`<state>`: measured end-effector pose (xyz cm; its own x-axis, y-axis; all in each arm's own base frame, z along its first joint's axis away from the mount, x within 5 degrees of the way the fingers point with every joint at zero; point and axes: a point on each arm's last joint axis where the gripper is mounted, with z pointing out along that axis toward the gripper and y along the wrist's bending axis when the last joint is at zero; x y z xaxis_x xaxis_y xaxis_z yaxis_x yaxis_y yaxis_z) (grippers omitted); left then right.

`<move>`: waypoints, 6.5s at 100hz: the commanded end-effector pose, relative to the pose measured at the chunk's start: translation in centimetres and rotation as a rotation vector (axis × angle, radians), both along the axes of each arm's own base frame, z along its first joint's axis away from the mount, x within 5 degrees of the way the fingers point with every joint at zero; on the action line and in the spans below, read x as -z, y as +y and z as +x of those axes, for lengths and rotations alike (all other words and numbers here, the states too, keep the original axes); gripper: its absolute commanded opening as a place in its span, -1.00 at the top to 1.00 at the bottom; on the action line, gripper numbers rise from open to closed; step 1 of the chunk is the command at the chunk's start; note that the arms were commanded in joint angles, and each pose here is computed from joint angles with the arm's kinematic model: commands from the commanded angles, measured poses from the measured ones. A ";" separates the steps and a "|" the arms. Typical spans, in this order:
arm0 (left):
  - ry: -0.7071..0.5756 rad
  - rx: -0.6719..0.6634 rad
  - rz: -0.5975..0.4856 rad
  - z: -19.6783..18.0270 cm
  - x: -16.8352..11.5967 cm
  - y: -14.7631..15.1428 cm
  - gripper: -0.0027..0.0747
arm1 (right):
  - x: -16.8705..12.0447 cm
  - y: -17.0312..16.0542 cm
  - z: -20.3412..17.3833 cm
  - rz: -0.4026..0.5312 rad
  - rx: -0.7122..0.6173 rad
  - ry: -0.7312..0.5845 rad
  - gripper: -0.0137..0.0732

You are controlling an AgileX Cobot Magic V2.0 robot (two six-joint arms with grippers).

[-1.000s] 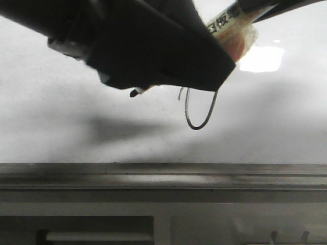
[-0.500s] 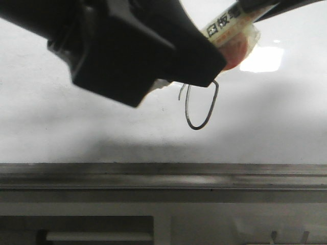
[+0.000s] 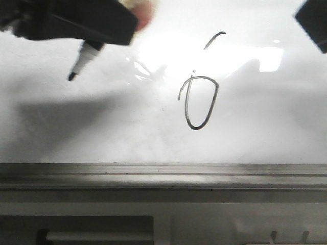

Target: Write number 6 on whiteboard

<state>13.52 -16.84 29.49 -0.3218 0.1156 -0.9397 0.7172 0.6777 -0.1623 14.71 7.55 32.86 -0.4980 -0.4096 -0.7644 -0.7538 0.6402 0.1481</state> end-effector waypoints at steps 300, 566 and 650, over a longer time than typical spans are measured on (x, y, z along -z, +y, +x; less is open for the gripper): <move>-0.414 -0.185 -0.423 -9.2 2.6 14.7 0.98 | 5.9 -4.0 -11.8 0.381 0.473 -0.649 0.79; -0.462 -0.803 0.015 -8.0 9.3 16.7 0.98 | 5.8 -4.1 -11.7 0.382 0.480 -0.654 0.79; -0.454 -0.800 0.003 -8.0 9.3 16.7 0.98 | 5.8 -4.1 -11.7 0.382 0.480 -0.654 0.79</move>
